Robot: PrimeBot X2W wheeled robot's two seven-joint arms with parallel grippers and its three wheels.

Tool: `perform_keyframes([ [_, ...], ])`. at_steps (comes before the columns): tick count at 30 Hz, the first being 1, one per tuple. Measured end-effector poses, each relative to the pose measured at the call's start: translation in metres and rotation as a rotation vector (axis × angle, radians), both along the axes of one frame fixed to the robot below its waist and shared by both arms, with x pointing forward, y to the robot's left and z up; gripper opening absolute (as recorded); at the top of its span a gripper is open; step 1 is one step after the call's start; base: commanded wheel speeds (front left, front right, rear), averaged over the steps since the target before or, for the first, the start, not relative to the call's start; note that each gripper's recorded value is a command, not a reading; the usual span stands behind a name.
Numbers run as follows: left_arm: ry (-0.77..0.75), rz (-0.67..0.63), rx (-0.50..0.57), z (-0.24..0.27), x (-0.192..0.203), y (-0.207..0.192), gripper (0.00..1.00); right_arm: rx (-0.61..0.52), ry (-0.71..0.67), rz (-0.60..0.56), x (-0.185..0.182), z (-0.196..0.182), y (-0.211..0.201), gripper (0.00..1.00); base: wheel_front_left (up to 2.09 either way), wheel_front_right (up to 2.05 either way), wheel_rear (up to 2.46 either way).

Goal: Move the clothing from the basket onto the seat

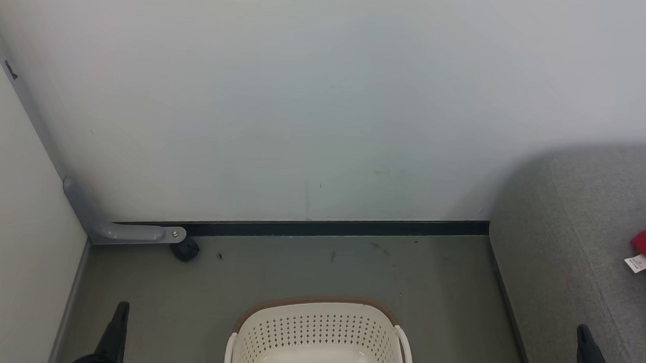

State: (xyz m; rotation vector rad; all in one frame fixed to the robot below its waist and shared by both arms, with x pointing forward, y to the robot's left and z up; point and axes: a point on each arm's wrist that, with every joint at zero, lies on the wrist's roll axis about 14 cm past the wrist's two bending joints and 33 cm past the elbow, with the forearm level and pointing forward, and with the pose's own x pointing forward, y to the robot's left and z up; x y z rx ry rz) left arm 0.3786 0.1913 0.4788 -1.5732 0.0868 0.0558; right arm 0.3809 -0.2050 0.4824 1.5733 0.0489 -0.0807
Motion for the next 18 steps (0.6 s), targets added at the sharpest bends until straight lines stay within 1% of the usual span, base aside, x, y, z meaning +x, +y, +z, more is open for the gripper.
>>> perform_keyframes([
  [18, 0.000, 0.000, 0.000, 0.0000, 0.0000, 0.0000, 0.00, 0.000, 0.000, 0.000, 0.0000, 0.0000, 0.0000, 0.00, 0.00, 0.00, 0.00],
])
